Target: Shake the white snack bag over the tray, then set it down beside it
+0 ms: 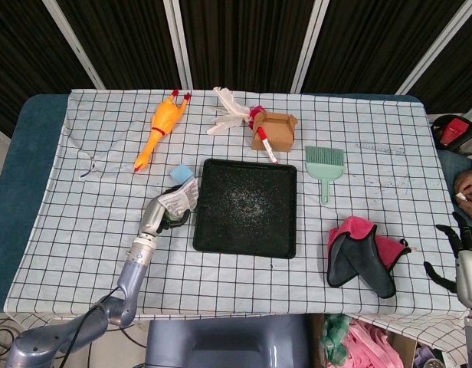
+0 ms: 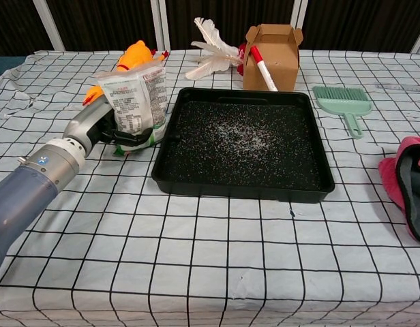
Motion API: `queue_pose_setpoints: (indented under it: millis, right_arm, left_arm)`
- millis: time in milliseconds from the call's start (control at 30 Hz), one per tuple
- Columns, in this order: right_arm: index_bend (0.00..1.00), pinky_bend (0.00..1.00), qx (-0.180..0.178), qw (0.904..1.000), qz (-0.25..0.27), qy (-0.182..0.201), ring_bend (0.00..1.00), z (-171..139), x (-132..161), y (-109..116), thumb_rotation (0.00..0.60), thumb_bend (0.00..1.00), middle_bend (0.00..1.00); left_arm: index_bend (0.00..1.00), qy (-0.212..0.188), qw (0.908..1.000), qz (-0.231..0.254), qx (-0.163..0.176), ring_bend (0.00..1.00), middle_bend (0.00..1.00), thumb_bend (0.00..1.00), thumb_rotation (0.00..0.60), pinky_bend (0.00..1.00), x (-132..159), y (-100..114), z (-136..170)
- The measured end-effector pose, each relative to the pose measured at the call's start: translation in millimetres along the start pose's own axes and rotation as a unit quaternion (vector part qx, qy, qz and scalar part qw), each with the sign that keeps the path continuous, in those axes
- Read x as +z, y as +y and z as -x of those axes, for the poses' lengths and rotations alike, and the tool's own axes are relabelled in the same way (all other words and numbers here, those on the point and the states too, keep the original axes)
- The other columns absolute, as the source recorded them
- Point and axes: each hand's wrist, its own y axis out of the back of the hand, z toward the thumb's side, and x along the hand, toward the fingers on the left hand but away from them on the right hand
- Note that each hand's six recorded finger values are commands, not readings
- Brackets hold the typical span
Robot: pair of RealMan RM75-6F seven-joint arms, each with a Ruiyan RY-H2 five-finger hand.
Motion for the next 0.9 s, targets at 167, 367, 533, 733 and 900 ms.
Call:
queue_pose_setpoints:
  millis: [167,367,533,733,900]
  right_arm:
    - [0.24,0.28,-0.001,1.0000,0.001,-0.001,0.14,0,0,1,0.600,0.18,0.05]
    - [0.24,0.28,0.000,1.0000,0.003,-0.001,0.14,0,0,0,0.600,0.18,0.05]
    - [0.24,0.28,0.001,1.0000,0.004,-0.001,0.14,0,0,0,0.600,0.18,0.05]
    - [0.24,0.28,0.001,1.0000,0.004,-0.001,0.14,0,0,1,0.600,0.18,0.05]
    - [0.24,0.28,0.000,1.0000,0.005,-0.003,0.14,-1,-1,1,0.600,0.18,0.05]
  left_arm:
    - [0.30,0.000,1.0000,0.000,0.001,0.24,0.36,0.54,0.600,0.43,0,0,0]
    - [0.33,-0.008,0.9999,0.006,0.006,0.31,0.38,0.62,0.600,0.47,4,2,1]
    - [0.33,-0.037,0.9991,0.005,0.020,0.31,0.39,0.63,0.600,0.47,16,9,3]
    - [0.34,-0.055,0.9983,0.003,0.019,0.31,0.40,0.63,0.600,0.47,27,14,3]
    - [0.37,-0.080,0.9965,-0.006,0.024,0.34,0.43,0.70,0.600,0.47,47,22,2]
